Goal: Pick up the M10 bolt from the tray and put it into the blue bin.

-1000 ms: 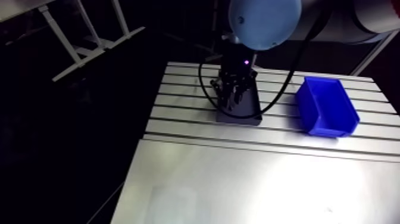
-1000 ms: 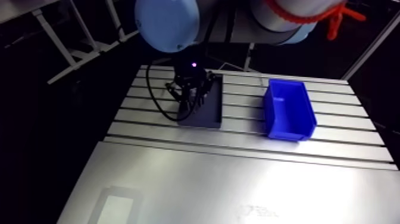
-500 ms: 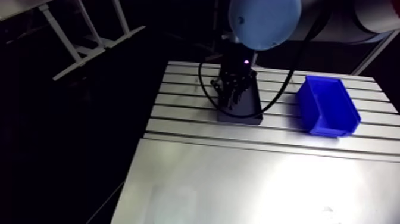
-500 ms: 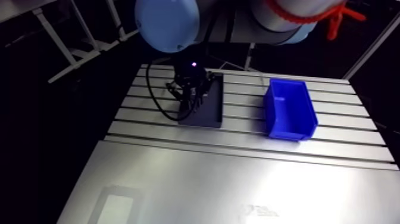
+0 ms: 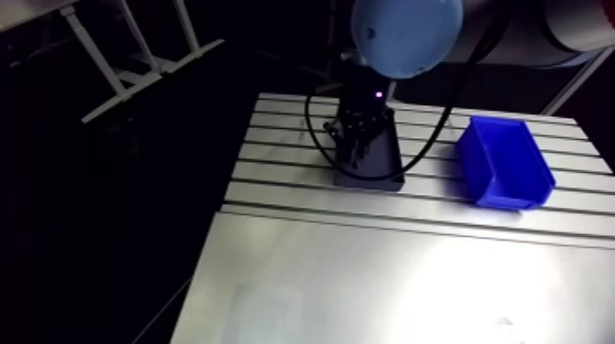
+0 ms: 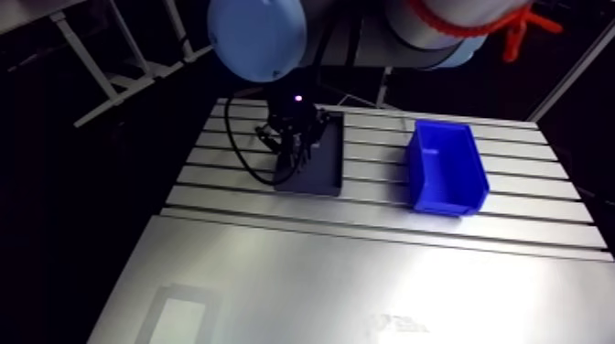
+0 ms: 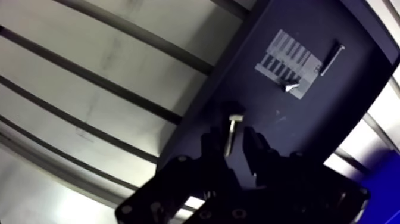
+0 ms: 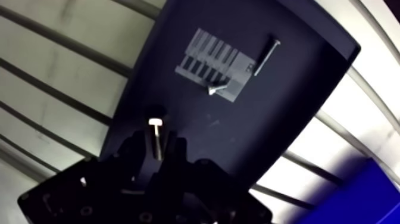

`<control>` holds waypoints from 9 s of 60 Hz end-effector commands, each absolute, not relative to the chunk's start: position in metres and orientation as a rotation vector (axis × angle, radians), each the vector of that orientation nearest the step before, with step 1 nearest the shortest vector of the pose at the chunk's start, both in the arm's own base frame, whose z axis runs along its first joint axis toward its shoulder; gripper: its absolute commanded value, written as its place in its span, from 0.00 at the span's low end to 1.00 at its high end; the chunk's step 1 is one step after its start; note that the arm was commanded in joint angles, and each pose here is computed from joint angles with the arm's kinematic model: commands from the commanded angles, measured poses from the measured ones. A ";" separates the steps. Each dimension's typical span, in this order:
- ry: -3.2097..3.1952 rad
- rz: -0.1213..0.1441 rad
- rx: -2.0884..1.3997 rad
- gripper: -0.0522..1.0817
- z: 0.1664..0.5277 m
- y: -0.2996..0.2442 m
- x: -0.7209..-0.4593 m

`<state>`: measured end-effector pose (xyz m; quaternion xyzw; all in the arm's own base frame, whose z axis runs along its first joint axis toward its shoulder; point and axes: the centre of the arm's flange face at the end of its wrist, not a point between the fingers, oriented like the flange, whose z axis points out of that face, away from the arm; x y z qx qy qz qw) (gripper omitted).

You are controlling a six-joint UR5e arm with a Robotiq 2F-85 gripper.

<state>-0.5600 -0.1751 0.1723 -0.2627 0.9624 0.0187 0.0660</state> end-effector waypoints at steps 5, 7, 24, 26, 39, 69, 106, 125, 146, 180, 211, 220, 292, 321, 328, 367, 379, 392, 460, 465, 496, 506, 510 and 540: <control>2.902 0.056 -0.794 0.63 0.172 -0.175 -0.560; 2.902 0.056 -0.794 0.63 0.172 -0.175 -0.560; 2.895 0.056 -0.792 0.63 0.169 -0.175 -0.557; 2.895 0.056 -0.792 0.63 0.169 -0.175 -0.557; 2.895 0.056 -0.792 0.66 0.169 -0.174 -0.557; 2.895 0.057 -0.788 0.72 0.169 -0.171 -0.558; 2.923 0.055 -0.812 0.82 0.186 -0.173 -0.561; 2.968 0.050 -0.822 0.90 0.226 -0.172 -0.556; 2.974 0.056 -0.887 0.97 0.291 -0.158 -0.546; 2.767 0.063 -1.453 0.99 0.387 -0.069 -0.529; 2.383 -0.003 -1.961 0.99 0.403 0.071 -0.517; 2.331 -0.023 -2.026 0.99 0.398 0.090 -0.514; 2.326 -0.107 -1.958 0.98 0.278 0.100 -0.554; 2.315 -0.142 -1.936 0.98 0.246 0.101 -0.558; 2.317 -0.140 -1.915 0.98 0.234 0.103 -0.560; 2.294 -0.177 -1.868 0.98 0.189 0.102 -0.561; 2.288 -0.155 -1.865 0.97 0.183 0.103 -0.561; 2.283 -0.170 -1.861 0.97 0.176 0.103 -0.560; 2.447 -0.138 -1.881 0.05 0.348 0.092 -0.562; 2.491 -0.143 -1.844 0.05 0.373 0.090 -0.560; 3.144 -0.016 -0.705 0.05 0.488 0.026 -0.514; 3.193 -0.042 -0.325 0.05 0.499 0.006 -0.505; 3.177 -0.060 -0.225 0.05 0.498 -0.009 -0.501; 3.176 -0.013 0.059 0.05 0.552 -0.032 -0.503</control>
